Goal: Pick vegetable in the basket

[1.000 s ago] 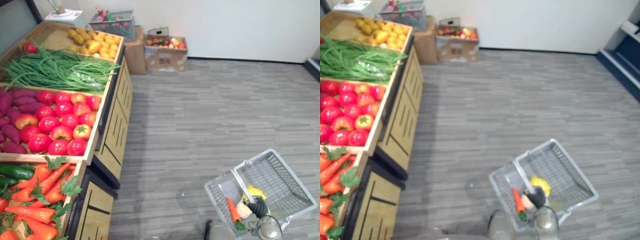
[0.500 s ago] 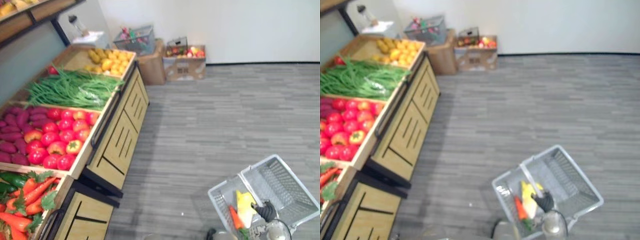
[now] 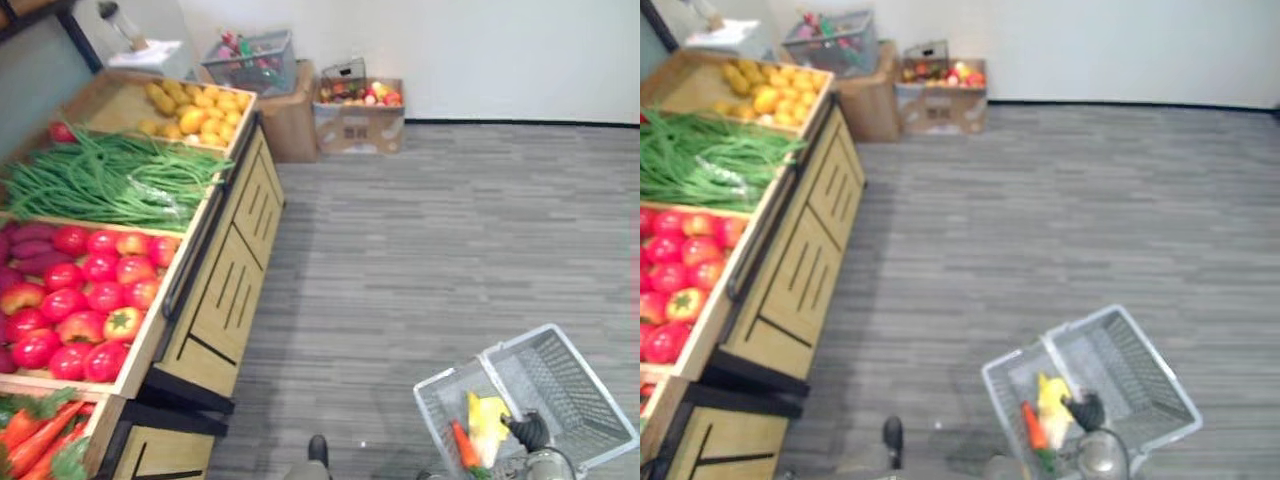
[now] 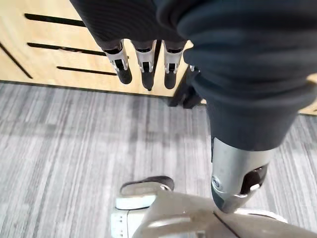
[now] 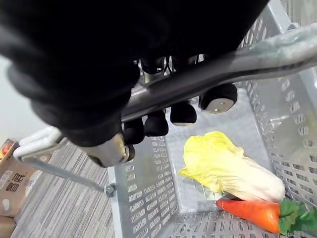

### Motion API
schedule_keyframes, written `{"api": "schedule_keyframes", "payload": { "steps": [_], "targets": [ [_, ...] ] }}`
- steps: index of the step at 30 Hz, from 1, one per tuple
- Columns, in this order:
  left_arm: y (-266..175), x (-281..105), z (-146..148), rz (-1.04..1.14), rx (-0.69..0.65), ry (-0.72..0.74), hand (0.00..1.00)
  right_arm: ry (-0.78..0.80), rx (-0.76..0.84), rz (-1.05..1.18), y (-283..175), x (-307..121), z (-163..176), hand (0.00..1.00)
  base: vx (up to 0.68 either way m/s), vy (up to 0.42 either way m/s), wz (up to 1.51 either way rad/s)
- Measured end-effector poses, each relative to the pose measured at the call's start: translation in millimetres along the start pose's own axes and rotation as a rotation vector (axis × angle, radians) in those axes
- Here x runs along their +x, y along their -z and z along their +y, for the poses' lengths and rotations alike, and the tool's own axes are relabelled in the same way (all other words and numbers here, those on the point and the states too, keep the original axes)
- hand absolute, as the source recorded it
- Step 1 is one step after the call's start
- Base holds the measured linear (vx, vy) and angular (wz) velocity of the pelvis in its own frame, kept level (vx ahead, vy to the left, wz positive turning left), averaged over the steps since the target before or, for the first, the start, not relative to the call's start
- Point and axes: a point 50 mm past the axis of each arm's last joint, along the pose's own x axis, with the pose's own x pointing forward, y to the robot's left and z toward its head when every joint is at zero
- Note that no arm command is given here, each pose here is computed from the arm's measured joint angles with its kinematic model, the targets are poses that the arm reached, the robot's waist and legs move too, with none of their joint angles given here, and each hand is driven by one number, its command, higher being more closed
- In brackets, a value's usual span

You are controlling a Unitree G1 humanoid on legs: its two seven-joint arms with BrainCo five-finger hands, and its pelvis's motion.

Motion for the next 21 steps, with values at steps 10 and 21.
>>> {"api": "schedule_keyframes", "payload": {
  "steps": [10, 21],
  "targets": [
    [-7, 1, -3, -0.030, 0.036, 0.024, 0.00, -0.013, 0.042, 0.158, 31, -5, 9, 1.00, 0.17, 0.092, 0.01],
    [18, -6, -15, 0.143, -0.269, 0.011, 0.00, 0.098, 0.348, 0.512, 97, -38, 15, 1.00, 0.12, -0.187, 0.34]
  ]
}}
